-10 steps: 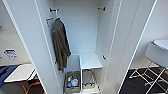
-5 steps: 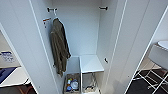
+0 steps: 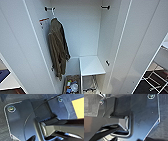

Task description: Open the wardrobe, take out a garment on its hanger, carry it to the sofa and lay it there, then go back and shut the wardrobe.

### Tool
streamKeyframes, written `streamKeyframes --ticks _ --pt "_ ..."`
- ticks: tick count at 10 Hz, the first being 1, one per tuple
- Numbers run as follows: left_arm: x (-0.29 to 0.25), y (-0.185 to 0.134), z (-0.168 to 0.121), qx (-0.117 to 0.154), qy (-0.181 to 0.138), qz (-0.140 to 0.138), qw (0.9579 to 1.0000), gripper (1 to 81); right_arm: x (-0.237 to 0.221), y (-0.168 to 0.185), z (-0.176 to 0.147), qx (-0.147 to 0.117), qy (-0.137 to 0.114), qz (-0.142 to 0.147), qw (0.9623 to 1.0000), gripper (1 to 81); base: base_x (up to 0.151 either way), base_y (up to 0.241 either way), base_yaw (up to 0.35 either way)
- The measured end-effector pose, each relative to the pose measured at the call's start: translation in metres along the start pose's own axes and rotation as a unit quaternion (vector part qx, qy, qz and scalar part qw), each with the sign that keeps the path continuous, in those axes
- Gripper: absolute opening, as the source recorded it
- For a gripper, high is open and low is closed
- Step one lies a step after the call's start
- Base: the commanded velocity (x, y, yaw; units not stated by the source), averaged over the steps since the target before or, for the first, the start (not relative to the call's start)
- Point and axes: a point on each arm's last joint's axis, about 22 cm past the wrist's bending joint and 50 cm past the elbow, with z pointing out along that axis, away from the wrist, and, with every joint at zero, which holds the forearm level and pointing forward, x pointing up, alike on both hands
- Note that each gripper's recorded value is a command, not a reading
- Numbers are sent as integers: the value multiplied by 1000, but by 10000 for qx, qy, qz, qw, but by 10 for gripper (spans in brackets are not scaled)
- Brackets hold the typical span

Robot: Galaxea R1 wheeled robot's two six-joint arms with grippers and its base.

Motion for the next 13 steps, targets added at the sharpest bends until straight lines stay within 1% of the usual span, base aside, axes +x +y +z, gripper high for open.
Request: streamKeyframes --ticks 4,5,6,7,8,9,10,11,12,13 --pt "-18 0 -1 19 -109 -68 9999 811 -5 11 -3 -61 -34 -2 10000 811 0 0 0" --pt "-14 -4 -2 55 -96 -173 9998 811 -5 13 -4 -72 -36 -1 10000 811 0 0 0" --pt "-16 -7 -3 90 -104 -297 9995 811 -6 12 -3 -67 -40 -1 10000 811 0 0 0" --pt "-28 -16 -6 177 -181 -581 9980 811 -7 11 -3 -64 -44 3 10000 811 0 0 0" --pt "-49 -19 -9 256 -314 -948 9947 811 -11 12 -4 -67 -63 13 10000 811 0 0 0" --pt "-73 -25 -12 462 -565 -1144 9907 811 -17 13 -5 -77 -105 20 9999 811 0 0 0" --pt "-83 -30 -14 601 -707 -1214 9882 811 -21 19 -7 -98 -123 25 9999 811 0 0 0" --pt "-80 -36 -15 640 -718 -1058 9897 811 -21 27 -10 -101 -109 24 9999 811 0 0 0" --pt "-76 -40 -16 659 -743 -808 9918 811 -19 29 -13 -38 -92 26 9999 811 0 0 0" --pt "-79 -40 -16 658 -811 -688 9922 811 -18 26 -15 82 -76 39 9999 811 0 0 0"
